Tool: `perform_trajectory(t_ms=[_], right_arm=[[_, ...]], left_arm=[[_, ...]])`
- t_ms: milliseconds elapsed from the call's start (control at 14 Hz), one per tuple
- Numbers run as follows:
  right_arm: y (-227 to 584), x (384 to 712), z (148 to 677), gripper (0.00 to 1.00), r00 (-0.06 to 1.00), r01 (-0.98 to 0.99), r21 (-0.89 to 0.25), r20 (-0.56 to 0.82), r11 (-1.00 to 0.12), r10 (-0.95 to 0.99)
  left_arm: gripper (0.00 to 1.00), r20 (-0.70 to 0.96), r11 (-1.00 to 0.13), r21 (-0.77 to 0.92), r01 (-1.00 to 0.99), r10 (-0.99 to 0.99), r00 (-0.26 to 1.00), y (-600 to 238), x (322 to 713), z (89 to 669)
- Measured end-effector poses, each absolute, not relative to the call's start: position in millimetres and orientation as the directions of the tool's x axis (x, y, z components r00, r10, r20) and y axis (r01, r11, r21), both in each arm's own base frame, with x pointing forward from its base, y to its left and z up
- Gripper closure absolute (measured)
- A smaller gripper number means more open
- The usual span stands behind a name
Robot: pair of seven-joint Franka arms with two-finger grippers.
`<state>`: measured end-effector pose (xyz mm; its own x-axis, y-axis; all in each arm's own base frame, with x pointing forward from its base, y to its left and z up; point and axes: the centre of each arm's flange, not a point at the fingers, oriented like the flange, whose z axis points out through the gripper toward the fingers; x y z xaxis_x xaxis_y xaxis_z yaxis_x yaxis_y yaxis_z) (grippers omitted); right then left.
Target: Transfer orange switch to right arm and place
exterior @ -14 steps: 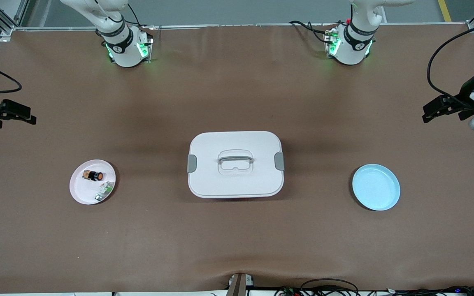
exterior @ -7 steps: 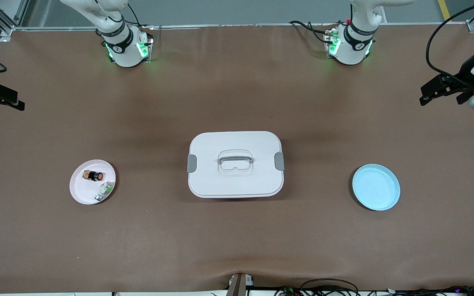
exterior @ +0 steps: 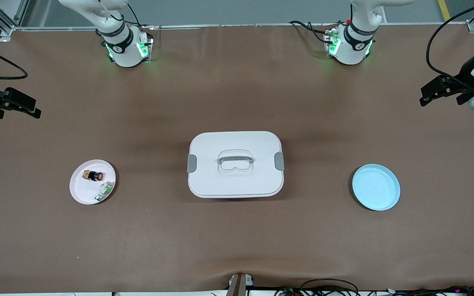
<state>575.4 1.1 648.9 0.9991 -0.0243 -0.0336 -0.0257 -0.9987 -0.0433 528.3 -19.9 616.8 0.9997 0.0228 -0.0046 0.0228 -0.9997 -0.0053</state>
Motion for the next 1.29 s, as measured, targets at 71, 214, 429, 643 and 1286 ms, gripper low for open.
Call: perform_trajectory(t_ms=[71, 214, 429, 643, 1286], right_arm=[[0.4, 576.0, 648.0, 0.00, 0.999, -0.027, -0.043, -0.031, -0.999, -0.026], [0.1, 575.3, 645.5, 0.00, 0.999, -0.028, -0.043, -0.042, -0.999, -0.027], [0.0, 573.0, 641.8, 0.00, 0.998, -0.030, -0.042, -0.065, -0.999, -0.027], [-2.0, 573.0, 641.1, 0.00, 0.997, -0.034, -0.042, -0.066, -0.999, -0.031], [-18.6, 573.3, 642.5, 0.00, 0.996, -0.065, -0.038, -0.056, -0.997, -0.063]], left_arm=[[0.00, -0.004, -1.000, -0.005, 0.023, 0.023, 1.000, -19.9, 529.4, 616.9], [0.00, -0.004, -1.000, -0.005, 0.023, 0.023, 1.000, -19.9, 530.8, 616.9], [0.00, -0.002, -1.000, -0.005, 0.021, 0.021, 1.000, -20.9, 531.6, 617.4], [0.00, -0.003, -1.000, -0.005, 0.019, 0.019, 1.000, -22.1, 532.1, 616.9], [0.00, -0.003, -1.000, -0.005, 0.017, 0.017, 1.000, -23.2, 532.4, 616.7]])
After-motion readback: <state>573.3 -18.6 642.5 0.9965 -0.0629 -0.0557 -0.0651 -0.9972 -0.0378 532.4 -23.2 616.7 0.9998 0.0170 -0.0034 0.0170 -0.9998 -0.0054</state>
